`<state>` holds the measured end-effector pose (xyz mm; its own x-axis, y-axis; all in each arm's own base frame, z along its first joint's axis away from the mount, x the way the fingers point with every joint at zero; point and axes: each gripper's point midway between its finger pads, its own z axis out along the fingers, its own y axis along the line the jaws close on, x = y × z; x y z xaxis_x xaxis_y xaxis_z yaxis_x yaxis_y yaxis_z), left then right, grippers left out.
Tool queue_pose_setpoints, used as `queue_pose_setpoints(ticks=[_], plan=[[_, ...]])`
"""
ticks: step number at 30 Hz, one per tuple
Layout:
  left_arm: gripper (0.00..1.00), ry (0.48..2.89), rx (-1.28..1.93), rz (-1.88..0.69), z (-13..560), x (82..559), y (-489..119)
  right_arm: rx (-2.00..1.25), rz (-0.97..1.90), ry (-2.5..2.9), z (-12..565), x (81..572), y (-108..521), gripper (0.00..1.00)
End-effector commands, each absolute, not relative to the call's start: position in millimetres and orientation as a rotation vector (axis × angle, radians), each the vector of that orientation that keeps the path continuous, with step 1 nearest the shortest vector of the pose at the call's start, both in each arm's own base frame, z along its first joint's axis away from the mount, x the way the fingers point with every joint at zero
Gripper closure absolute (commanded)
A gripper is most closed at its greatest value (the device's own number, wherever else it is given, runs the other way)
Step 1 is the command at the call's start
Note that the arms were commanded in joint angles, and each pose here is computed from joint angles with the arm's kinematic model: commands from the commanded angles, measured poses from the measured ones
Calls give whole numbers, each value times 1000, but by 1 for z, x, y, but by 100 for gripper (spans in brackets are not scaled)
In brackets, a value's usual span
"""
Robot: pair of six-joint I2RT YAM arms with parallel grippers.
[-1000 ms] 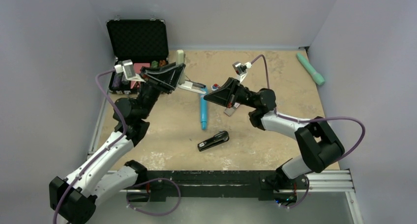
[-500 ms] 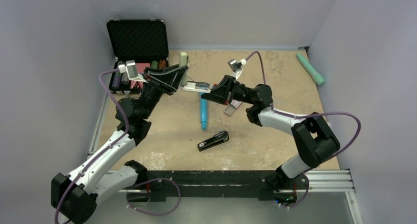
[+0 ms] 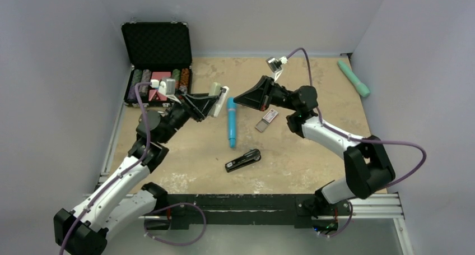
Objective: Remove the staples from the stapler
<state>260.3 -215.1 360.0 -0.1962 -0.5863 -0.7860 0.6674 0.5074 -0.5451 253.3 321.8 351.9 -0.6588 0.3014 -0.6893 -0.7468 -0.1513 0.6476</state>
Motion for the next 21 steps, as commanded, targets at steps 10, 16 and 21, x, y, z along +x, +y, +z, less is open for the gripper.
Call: queue_pose_setpoints(ticks=[10, 16, 21], plan=[[100, 2005, -47, -242, 184, 313, -129, -265, 1372, 1844, 278, 278, 283, 87], [100, 2090, -145, -164, 124, 335, -130, -229, 1349, 1850, 274, 256, 267, 85], [100, 2116, -159, -45, 93, 369, -132, -211, 1336, 1841, 276, 243, 257, 84]])
